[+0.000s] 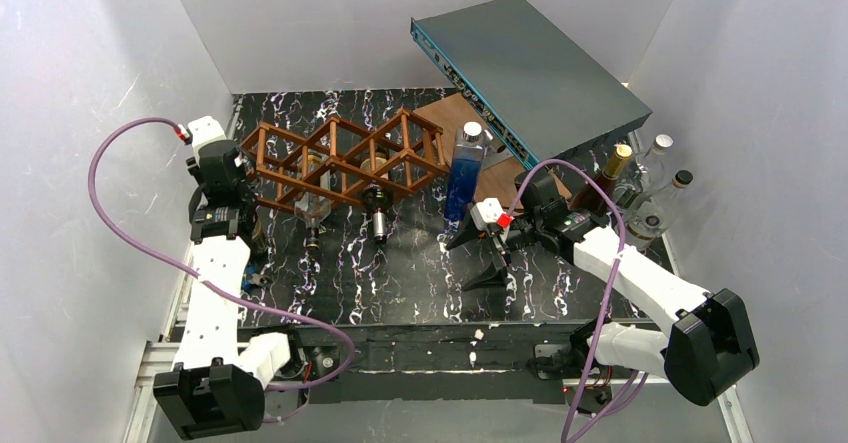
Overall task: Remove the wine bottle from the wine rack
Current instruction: Place the wine bottle at the center of the board.
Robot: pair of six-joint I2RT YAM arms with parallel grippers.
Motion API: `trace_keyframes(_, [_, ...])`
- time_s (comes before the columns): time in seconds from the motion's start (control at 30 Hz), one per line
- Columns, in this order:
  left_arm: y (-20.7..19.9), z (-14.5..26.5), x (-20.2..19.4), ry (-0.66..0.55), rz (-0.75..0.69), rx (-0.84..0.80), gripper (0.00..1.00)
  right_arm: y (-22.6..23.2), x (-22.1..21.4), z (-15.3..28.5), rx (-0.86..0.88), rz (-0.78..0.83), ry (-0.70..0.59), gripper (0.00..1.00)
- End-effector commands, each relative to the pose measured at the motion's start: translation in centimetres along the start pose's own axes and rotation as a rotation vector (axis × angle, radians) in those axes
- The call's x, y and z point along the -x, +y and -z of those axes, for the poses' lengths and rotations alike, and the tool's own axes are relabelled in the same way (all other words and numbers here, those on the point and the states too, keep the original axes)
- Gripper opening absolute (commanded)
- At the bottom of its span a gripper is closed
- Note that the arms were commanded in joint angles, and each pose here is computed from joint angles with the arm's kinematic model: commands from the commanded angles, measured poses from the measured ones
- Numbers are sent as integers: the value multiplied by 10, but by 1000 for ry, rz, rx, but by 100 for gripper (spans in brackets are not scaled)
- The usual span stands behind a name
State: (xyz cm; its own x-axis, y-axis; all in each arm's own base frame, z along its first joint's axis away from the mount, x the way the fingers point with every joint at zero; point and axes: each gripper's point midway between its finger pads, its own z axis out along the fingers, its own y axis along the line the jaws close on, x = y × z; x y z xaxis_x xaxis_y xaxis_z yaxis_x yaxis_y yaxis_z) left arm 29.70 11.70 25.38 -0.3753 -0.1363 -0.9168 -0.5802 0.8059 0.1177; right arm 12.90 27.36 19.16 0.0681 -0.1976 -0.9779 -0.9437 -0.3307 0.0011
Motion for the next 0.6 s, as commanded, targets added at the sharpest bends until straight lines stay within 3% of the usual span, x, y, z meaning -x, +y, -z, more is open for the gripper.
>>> trace_keyframes(0.0, [22, 0, 49, -140, 84, 95, 0, -2, 4, 10, -18, 4, -22, 98])
trace_keyframes(0.37, [46, -11, 53, -141, 107, 222, 0, -2, 4, 10, -15, 6, -22, 99])
trace_keyframes(0.5, [46, -13, 50, -132, 120, 224, 6, -2, 4, 10, -15, 10, -21, 98])
trace_keyframes(0.57, [47, -14, 47, -126, 130, 229, 15, -2, 4, 10, -16, 12, -20, 98])
